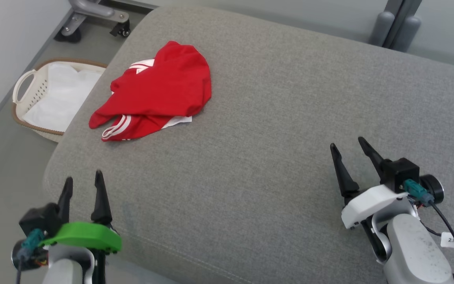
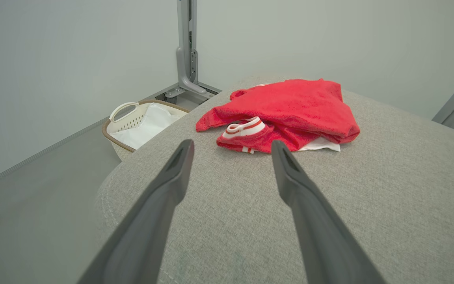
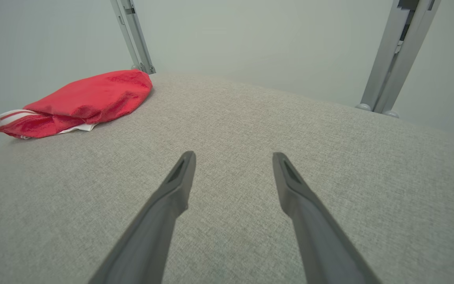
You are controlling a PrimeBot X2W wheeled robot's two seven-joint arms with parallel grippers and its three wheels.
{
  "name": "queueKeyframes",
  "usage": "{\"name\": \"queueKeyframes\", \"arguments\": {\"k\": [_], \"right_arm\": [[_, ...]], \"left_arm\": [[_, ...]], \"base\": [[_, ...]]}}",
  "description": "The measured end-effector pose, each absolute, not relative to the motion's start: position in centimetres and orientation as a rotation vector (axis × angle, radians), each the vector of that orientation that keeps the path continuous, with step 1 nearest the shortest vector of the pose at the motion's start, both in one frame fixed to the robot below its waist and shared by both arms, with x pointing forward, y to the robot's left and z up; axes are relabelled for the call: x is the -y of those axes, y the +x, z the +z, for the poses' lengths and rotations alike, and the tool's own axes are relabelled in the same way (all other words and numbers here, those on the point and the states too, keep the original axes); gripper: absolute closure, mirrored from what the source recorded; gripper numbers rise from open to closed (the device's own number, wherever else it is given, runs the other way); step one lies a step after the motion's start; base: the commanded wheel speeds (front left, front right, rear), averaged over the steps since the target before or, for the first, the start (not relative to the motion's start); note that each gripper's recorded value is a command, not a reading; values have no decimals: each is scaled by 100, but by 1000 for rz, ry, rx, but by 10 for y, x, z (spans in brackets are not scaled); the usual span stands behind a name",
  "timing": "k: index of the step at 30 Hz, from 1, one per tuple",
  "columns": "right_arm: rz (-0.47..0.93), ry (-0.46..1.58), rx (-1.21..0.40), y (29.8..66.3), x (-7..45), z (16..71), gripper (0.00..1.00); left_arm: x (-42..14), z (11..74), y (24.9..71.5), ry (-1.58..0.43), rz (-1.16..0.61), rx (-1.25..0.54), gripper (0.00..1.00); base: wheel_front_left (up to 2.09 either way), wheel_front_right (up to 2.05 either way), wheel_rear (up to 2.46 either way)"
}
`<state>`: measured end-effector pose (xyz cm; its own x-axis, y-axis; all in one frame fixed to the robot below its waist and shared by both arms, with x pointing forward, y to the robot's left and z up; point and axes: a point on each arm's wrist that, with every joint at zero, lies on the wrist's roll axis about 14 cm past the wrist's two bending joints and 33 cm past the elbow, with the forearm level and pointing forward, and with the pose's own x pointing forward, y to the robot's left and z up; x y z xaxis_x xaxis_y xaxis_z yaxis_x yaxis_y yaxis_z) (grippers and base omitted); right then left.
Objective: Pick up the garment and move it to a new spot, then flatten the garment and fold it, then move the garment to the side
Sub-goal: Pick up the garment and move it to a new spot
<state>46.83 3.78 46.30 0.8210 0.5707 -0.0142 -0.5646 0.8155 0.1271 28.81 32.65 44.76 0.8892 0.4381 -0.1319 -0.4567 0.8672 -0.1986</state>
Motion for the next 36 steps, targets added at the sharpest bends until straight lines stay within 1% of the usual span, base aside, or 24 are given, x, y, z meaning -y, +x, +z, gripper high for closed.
{"name": "queueKeyframes", "arguments": {"k": [5, 12, 18, 21, 24, 29, 31, 32, 33, 36], "right_arm": [[587, 119, -36, 489, -34, 457, 0], [554, 118, -51, 511, -22, 435, 0], [512, 115, -44, 524, -4, 427, 0], [485, 110, -46, 528, 9, 422, 0], [454, 103, -45, 531, 23, 418, 0], [399, 84, -60, 532, 47, 408, 0], [381, 78, -70, 531, 55, 405, 0], [374, 76, -74, 530, 58, 404, 0], [368, 74, -78, 529, 61, 403, 0], [349, 76, -84, 524, 68, 406, 0]], "left_arm": [[-346, 481, 342, -174, 413, -8, 0], [-359, 492, 417, -111, 304, -21, 0], [-361, 469, 463, -97, 242, -115, 0], [-358, 450, 479, -112, 220, -173, 0], [-351, 415, 484, -157, 213, -288, 0], [-338, 354, 474, -222, 224, -497, 0], [-333, 343, 473, -235, 222, -529, 0], [-330, 340, 473, -234, 215, -534, 82], [-329, 340, 473, -222, 208, -527, 100], [-323, 345, 471, -201, 186, -497, 100]], "base": [[0, 0, 0], [0, 0, 0], [0, 0, 0], [0, 0, 0], [0, 0, 0], [0, 0, 0], [0, 0, 0], [0, 0, 0], [0, 0, 0], [0, 0, 0]]}}
